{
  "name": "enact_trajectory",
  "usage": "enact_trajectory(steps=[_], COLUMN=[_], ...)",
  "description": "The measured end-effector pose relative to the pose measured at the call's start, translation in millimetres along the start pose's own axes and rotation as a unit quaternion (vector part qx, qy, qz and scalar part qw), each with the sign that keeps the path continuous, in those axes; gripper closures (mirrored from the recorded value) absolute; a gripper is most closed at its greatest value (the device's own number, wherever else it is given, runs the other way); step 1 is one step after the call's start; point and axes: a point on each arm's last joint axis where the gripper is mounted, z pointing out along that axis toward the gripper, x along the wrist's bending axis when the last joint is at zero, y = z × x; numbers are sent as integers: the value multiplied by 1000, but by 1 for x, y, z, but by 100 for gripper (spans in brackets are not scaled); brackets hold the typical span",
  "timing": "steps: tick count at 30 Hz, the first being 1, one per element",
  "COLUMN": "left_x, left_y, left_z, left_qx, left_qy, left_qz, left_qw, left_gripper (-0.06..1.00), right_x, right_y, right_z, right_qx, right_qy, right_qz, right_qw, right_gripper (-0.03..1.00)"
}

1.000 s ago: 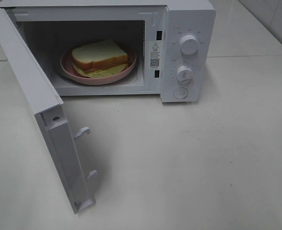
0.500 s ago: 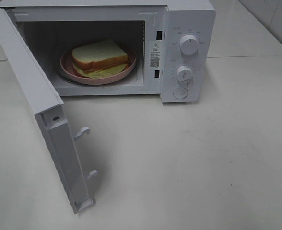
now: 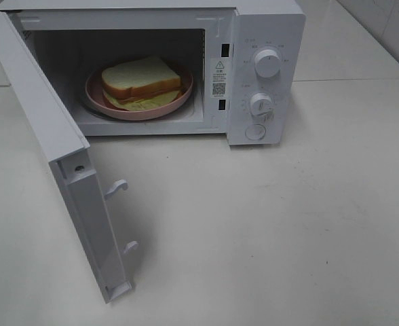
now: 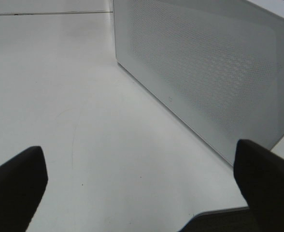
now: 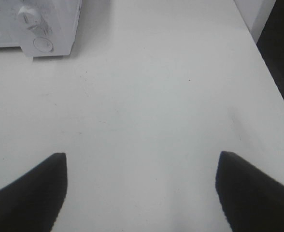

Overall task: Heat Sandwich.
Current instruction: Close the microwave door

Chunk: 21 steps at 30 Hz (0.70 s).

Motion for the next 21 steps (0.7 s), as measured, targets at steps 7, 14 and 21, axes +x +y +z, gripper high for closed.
enact_trajectory(steps=[7, 14, 21], left_x=[0, 0, 0], left_y=[0, 0, 0], left_z=[0, 0, 0], left_qx=[0, 0, 0], left_qy=[0, 0, 0], left_qz=[0, 0, 0], left_qw=[1000, 1000, 1000], left_gripper=[-3, -3, -3], right_x=[-2, -2, -2], right_y=[-6, -6, -6], right_z=[-9, -9, -9], right_qx=[-34, -34, -34], right_qy=[3, 2, 2], right_qz=[6, 7, 7], right_qw=[999, 999, 999], right_gripper=[20, 20, 20])
